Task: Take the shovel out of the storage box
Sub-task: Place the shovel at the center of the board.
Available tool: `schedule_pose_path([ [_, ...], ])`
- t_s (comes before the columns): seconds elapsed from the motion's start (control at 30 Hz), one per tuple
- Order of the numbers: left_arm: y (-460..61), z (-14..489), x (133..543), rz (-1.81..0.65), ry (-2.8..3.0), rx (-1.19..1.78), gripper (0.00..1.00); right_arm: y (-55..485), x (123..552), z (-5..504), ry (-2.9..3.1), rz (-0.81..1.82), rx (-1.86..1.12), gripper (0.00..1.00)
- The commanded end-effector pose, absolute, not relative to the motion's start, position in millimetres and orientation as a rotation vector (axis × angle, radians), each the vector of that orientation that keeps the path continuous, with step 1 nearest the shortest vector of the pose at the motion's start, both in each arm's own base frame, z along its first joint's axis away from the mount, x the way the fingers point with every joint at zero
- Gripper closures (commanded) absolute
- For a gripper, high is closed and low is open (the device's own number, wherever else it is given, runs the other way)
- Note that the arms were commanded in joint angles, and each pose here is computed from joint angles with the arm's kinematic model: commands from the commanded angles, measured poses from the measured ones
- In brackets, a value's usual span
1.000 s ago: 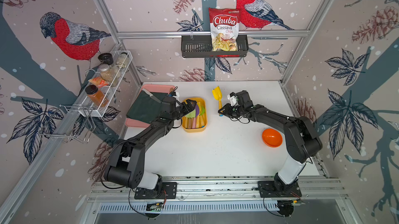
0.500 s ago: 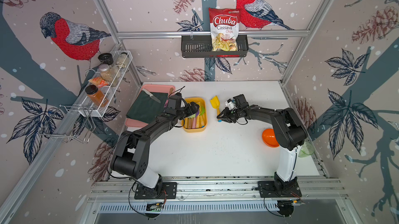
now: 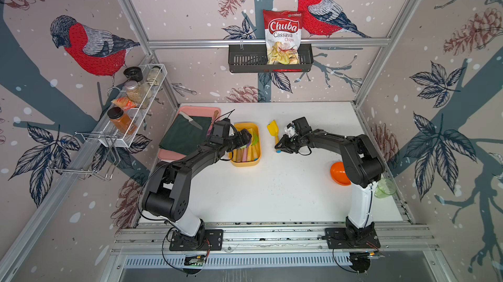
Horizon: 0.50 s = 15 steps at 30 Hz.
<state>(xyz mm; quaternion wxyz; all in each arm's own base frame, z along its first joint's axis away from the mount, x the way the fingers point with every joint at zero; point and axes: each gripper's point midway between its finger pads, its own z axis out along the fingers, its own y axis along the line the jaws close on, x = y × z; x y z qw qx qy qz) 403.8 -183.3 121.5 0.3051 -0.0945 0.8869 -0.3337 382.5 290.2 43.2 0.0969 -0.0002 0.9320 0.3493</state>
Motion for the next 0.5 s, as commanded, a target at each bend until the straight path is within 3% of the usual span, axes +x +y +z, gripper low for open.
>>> schedule_pose_path([
  [0.0,-186.5,122.2,404.1,-0.896,2.347,-0.223,0.12,278.8,383.8,35.0,2.791,0.92,-0.021,0.8],
  [0.1,-186.3,120.5,404.4,-0.893,2.352,-0.223,0.12,284.0,379.5,29.2,2.808,0.982,-0.028,0.78],
  [0.2,-186.3,119.8,404.3,-0.89,2.356,-0.221,0.12,288.9,376.5,27.2,2.814,1.043,-0.03,0.7],
  [0.47,-188.3,119.3,404.4,-0.902,2.359,-0.217,0.12,276.4,378.7,25.3,2.827,0.958,-0.007,0.58],
])
